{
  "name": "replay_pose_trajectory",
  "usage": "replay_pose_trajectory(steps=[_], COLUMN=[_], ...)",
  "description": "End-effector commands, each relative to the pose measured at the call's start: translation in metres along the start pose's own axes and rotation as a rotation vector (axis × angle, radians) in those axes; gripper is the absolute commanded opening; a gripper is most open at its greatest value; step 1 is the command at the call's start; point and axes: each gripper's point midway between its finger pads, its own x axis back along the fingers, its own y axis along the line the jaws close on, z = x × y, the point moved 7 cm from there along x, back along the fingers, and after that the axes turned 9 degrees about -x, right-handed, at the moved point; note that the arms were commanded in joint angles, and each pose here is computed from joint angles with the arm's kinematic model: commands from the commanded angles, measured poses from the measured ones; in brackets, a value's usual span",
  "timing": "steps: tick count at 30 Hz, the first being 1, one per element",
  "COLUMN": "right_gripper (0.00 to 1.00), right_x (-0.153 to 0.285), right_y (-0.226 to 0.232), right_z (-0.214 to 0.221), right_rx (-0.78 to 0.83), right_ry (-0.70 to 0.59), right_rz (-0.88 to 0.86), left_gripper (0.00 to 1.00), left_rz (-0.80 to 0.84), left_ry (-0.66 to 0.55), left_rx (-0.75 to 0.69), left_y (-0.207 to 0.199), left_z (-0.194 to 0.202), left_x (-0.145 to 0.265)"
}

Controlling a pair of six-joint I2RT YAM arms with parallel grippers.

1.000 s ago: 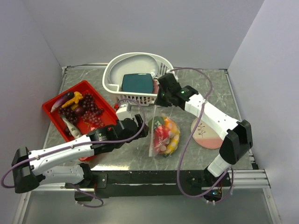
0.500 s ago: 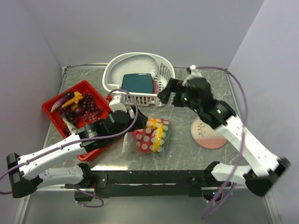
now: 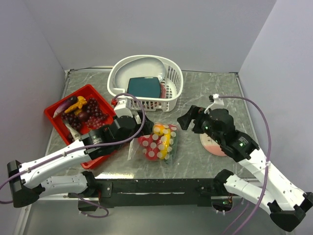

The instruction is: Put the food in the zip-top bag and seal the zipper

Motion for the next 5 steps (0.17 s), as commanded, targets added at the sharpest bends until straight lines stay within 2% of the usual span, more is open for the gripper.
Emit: replay_pose_trajectory(steps=[1, 5], right_gripper=[1.00, 1.00], right_x=[0.0058, 0.0055], right_y=[0.0059, 0.0088], right_z=[-0.0116, -0.0139], right_rx=[-0.017, -0.008], right_ry=[-0.070, -0.068], right_rz=[-0.023, -0.024], left_gripper=[0.97, 0.97], left_rz=[-0.003, -0.021], left_ry=[-0.048, -0.081], left_rx=[0.013, 0.020], left_y=[0.0003, 0.0043], left_z=[-0.0104, -0.0133], left_x=[0.0029, 0.0043])
